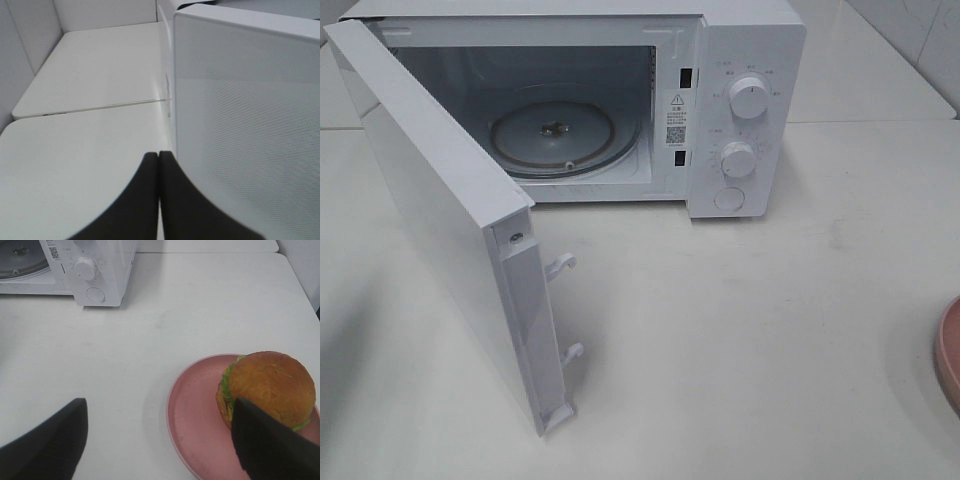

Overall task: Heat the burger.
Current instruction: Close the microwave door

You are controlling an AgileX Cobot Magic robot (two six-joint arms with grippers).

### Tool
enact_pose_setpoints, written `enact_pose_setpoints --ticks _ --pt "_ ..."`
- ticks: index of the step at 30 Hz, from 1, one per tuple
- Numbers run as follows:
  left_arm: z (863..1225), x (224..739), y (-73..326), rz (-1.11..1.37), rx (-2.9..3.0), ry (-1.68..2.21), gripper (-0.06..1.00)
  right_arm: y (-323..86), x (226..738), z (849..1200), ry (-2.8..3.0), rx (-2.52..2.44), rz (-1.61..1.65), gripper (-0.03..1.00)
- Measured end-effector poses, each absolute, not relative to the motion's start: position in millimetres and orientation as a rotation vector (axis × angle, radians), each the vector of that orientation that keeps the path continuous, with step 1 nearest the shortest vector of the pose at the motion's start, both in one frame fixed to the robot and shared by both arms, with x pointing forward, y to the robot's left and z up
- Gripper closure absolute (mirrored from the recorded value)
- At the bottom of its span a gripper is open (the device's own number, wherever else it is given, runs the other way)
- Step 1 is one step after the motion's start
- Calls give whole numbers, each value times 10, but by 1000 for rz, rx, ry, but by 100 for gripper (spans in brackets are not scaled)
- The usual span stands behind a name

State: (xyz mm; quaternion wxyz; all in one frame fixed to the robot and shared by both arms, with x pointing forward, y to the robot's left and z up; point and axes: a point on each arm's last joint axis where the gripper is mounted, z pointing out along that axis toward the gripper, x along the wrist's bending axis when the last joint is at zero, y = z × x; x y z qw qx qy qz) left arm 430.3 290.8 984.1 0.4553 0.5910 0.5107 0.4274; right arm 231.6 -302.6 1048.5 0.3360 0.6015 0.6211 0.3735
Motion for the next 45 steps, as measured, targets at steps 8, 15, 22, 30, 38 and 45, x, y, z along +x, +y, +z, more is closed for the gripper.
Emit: enact_pose_setpoints --ticks 8,15,22,30,38,45 --pt "9700 4422 2754 927 1506 1121 94 -3026 2316 10485 1620 1569 974 20" --pt "9616 4489 2662 861 1497 1069 94 -3026 2316 10485 1620 1569 974 20" --pt "9581 4597 2398 790 1515 1034 94 -3026 2316 10485 1620 1569 974 20" --pt "9463 4682 2192 730 1533 1062 94 -3026 2316 10485 1620 1569 974 20" --pt "9446 4762 1992 696 1502 1087 94 -3026 2316 10485 1620 1569 974 20" --pt "9461 4916 1659 724 1481 1085 94 -3026 2316 10485 1620 1569 974 20"
